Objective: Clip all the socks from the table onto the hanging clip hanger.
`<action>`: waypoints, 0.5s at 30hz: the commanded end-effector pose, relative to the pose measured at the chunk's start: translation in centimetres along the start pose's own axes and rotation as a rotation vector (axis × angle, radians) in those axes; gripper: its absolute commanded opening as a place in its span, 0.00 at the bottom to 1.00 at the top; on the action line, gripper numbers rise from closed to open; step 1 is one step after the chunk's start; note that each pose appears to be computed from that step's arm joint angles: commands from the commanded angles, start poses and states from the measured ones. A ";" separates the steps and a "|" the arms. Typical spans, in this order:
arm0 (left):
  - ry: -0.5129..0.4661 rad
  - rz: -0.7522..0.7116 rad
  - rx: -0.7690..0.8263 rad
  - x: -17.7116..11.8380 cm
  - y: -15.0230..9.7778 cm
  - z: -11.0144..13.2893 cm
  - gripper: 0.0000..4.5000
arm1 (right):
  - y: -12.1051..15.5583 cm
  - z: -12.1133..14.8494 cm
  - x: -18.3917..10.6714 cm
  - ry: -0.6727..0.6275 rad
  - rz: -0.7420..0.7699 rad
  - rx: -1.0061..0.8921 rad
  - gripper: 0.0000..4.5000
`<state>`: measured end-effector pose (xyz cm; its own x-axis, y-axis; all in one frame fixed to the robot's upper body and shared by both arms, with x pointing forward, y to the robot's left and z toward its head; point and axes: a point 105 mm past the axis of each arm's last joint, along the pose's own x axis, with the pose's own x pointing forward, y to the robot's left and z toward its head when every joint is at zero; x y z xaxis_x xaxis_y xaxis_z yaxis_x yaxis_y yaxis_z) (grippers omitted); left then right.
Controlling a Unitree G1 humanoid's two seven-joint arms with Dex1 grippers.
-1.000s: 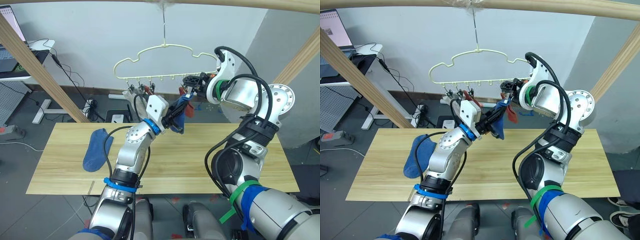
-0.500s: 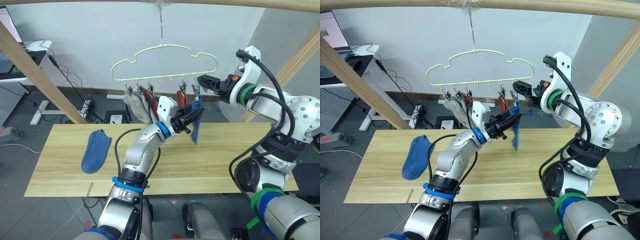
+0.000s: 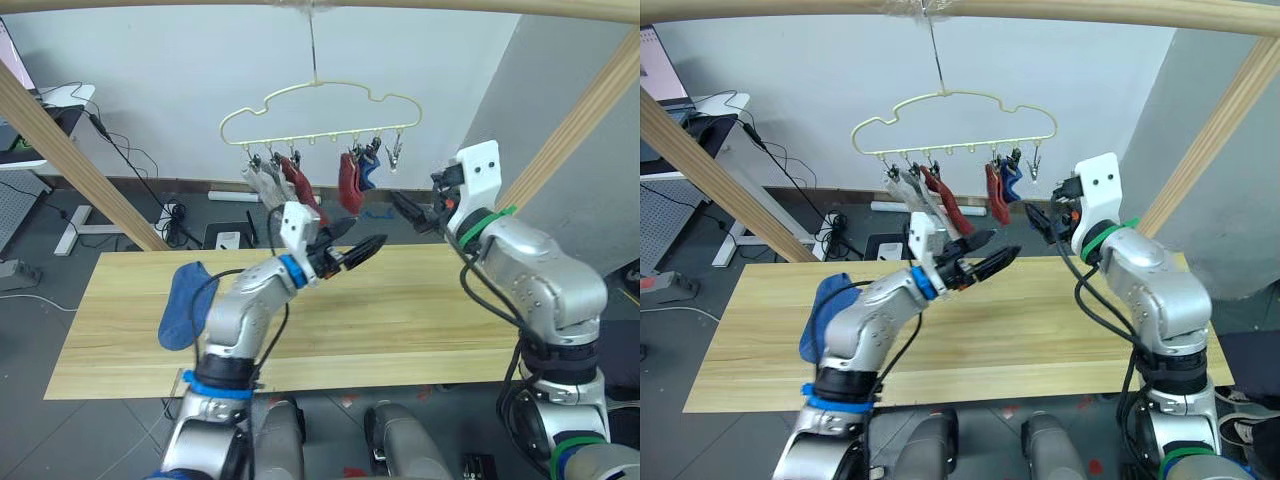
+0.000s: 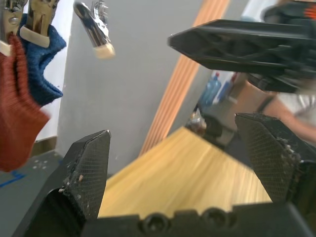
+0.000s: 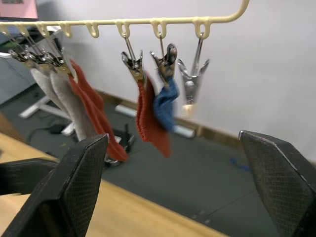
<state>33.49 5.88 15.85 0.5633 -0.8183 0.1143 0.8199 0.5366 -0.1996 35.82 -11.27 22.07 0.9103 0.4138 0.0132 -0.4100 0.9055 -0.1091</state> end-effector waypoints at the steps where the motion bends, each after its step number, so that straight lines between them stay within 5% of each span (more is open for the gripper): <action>1: -0.026 -0.032 0.088 -1.7 -0.8 2.3 0.99 | -0.2 1.2 0.0 -0.106 -0.077 -0.078 0.98; 4: 0.028 -0.012 0.113 -3.9 -0.6 3.3 1.00 | -0.3 0.8 0.3 -0.150 -0.154 -0.047 0.90; 7: 0.064 0.106 0.226 -5.2 0.3 4.2 1.00 | 0.1 0.6 0.8 -0.173 -0.191 -0.084 0.70; 10: 0.078 0.201 0.266 -6.4 1.1 4.5 1.00 | -0.2 0.3 1.3 -0.184 -0.238 -0.070 0.70; 15: 0.034 0.064 0.322 -7.4 -0.4 5.5 1.00 | -0.5 0.1 2.1 -0.207 -0.293 -0.059 0.70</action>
<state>30.48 13.22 18.25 0.6650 -0.7469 -0.0048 0.7458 0.6637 0.0575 38.07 -10.70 20.19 0.9703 0.1759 0.1662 -0.1553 0.9793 -0.1297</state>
